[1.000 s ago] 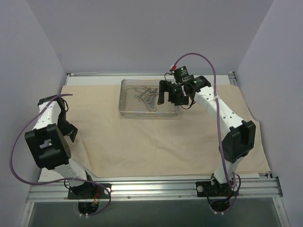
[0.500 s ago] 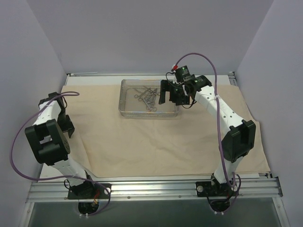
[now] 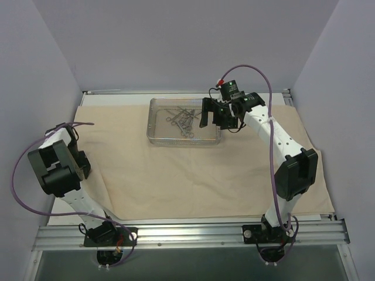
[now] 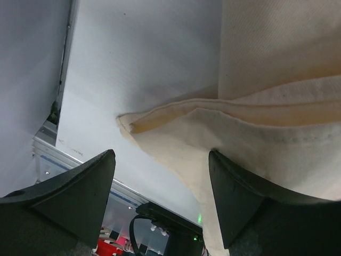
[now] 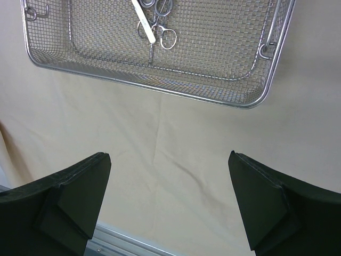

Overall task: Open and lay out the surgical kit
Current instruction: Open the surgical kit at the center of the board.

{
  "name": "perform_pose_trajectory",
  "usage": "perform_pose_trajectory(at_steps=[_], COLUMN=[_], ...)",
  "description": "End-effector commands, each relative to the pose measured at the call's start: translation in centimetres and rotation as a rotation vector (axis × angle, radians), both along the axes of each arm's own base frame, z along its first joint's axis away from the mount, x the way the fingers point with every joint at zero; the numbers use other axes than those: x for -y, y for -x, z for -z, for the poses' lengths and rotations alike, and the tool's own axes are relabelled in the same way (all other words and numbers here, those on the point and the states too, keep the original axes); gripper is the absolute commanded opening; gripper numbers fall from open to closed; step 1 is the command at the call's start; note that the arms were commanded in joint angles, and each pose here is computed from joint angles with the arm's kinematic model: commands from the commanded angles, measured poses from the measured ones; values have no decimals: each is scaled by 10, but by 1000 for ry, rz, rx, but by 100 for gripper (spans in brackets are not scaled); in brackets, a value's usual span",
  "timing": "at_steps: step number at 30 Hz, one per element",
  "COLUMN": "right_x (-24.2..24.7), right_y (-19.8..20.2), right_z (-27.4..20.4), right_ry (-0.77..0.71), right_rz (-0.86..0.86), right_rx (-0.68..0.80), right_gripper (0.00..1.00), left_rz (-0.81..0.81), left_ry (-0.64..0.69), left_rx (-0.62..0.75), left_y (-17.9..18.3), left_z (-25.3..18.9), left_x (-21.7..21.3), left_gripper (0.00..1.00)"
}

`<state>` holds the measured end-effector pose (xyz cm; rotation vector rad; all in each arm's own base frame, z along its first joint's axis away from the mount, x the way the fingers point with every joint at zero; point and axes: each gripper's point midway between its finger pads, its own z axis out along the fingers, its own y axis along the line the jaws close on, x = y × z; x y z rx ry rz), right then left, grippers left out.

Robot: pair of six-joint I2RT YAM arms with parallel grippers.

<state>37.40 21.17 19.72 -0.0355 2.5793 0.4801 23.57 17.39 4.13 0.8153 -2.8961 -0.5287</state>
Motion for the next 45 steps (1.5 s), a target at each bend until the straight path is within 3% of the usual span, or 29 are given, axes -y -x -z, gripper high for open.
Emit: perform_pose_trajectory(at_steps=[1,12,19,23,26,34,37,38,41,42,45], right_x=[2,4,13,19,20,17,17,17,17,16,15], right_y=[3,1,0,-3,-4,-11,-12,-12,-13,-13,-11], right_z=[5,10,15,14,11,4,4,5,7,7,6], right_ry=[9,1,-13,-14,-19,-44,-44,-46,-51,-54,-55], right_rz=[-18,-4,31,51,61,90,101,106,116,116,114], right_rx=[-18,-35,-50,-48,-45,-32,-32,-33,-38,-39,-38], right_gripper=[100,100,100,100,100,100,100,100,100,100,100], left_rz=[-18,-38,-51,-91,-132,-185,-210,-209,-207,-207,-194], left_ry=[36,137,164,234,284,360,394,397,334,318,220], left_rx=[27,-41,-42,-14,1,1,8,9,-20,-22,-45], left_y=[-5,4,6,8,14,18,20,19,19,18,19], left_z=[6,45,50,54,59,65,68,68,65,64,51], left_x=[-7,-9,-9,-11,-15,-19,-20,-20,-24,-24,-23], left_gripper=[80,81,63,64,70,63,46,34,18,3,2])
